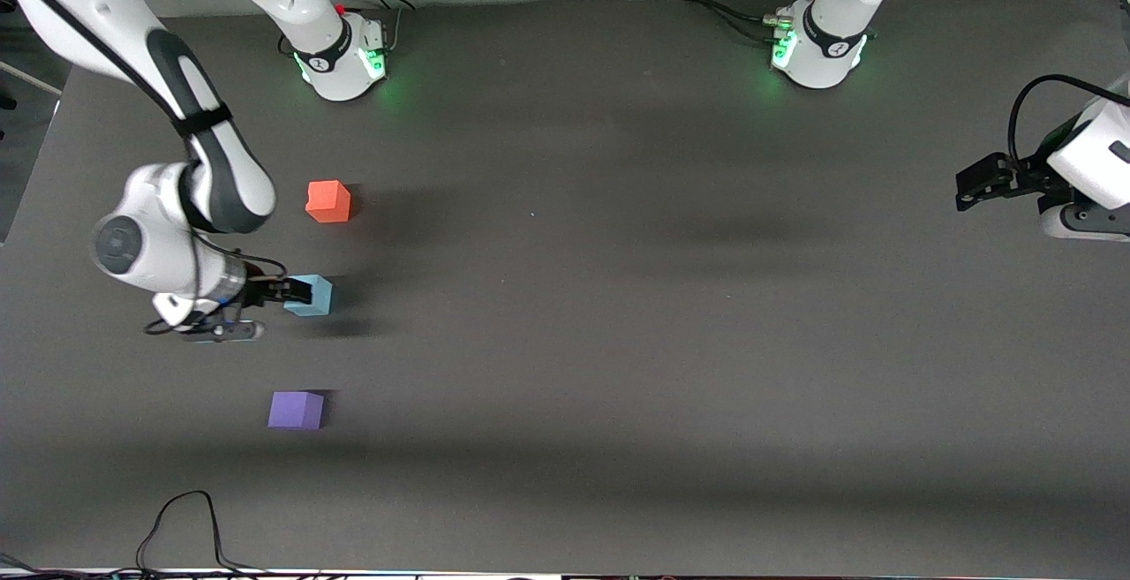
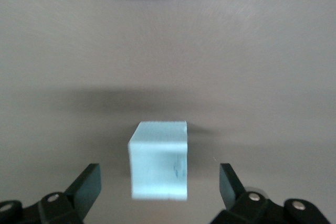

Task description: Place blue block between orange and purple blocks

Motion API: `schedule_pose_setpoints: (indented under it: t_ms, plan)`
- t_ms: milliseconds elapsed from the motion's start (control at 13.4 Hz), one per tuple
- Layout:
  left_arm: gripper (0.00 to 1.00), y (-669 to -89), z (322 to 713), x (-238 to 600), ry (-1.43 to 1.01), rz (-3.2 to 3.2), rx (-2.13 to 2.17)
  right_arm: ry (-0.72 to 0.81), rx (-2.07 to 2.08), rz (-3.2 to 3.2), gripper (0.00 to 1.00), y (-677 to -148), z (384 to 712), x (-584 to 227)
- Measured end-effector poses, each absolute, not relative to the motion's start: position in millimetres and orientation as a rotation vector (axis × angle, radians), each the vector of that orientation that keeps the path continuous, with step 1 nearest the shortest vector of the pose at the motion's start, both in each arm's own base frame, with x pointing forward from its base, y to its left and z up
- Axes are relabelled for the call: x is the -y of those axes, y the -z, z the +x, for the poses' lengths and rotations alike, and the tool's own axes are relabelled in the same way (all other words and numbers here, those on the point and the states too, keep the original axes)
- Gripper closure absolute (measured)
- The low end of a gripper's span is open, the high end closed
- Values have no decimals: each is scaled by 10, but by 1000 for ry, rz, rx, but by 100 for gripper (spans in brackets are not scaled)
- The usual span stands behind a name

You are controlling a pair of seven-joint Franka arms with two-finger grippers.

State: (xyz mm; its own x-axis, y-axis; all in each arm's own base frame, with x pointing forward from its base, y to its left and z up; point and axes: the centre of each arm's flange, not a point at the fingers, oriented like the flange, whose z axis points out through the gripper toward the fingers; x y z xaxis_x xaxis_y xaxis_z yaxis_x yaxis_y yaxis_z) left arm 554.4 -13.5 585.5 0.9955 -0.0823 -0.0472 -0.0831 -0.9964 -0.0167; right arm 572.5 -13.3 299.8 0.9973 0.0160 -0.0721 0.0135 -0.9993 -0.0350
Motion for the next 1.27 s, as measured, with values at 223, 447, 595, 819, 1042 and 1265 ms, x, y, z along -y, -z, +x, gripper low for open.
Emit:
schedule_pose_setpoints:
  t_ms: [223,447,595,819,1042,1265]
  plan:
    - [0,-5859,5543,135,-71,-3119,-129,-35,115,-3150,0,-4340,5435,-37]
    - [0,-5860,5543,136,-71,-3120,-129,-14,136,-3133,0,-5319,5050,-108]
    - [0,-5860,5543,136,-71,-3120,-129,-19,140,-3101,0,-5824,4991,-89]
    - [0,-5862,5543,137,-70,-3120,-129,-3,142,-3052,0,-6143,4965,35]
    - [0,-5862,5543,138,-70,-3120,-126,-28,146,-3036,0,-6081,5006,26]
    - [0,-5862,5543,140,-70,-3120,-122,-67,89,-3044,0,-5984,5056,-233]
